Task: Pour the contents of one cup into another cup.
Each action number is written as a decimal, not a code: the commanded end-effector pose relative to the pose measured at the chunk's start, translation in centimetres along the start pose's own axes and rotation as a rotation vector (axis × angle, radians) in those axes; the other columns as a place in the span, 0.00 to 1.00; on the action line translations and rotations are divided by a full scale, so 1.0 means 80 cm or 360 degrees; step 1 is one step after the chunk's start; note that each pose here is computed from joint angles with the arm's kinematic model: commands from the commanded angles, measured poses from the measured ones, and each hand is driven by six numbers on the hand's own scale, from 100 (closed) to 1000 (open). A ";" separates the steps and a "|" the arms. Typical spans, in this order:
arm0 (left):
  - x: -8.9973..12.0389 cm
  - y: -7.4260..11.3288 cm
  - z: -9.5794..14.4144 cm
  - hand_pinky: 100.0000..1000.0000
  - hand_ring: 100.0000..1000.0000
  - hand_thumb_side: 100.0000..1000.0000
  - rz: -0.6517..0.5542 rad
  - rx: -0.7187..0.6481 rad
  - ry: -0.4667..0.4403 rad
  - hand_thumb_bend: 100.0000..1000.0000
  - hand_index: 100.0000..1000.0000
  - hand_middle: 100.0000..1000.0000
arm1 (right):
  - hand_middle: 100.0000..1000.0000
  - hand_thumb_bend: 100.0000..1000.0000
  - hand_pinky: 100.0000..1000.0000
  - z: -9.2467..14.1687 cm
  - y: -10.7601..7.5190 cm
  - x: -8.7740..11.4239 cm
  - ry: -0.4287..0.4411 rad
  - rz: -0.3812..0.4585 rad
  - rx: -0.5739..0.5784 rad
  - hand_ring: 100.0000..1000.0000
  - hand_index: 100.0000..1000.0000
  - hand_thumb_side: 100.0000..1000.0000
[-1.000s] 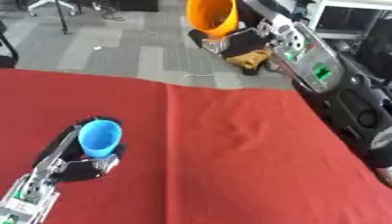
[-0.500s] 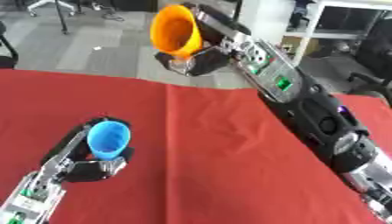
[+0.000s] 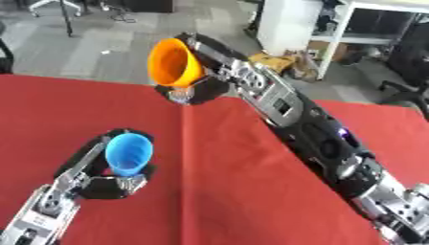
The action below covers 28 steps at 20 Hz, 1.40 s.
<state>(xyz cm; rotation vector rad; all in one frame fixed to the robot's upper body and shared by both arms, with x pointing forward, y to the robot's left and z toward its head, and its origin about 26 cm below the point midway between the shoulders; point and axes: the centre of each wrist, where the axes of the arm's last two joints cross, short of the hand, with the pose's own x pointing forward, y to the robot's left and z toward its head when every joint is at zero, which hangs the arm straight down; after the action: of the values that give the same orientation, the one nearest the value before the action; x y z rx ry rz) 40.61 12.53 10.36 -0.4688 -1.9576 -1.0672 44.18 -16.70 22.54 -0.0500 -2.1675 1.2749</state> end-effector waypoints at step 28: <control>0.003 0.006 -0.013 0.42 0.48 0.00 0.0068 0.0032 -0.0032 0.13 0.68 0.48 | 0.37 0.18 0.51 -0.024 0.007 0.032 -0.0229 0.0660 0.0095 0.35 0.60 0.00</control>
<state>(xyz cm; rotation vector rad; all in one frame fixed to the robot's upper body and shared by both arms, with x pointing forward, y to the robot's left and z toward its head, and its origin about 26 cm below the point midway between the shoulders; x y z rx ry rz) 40.98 12.32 9.83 -0.5011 -1.9340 -1.0210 43.15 -13.97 22.59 -0.3665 -2.2793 1.5924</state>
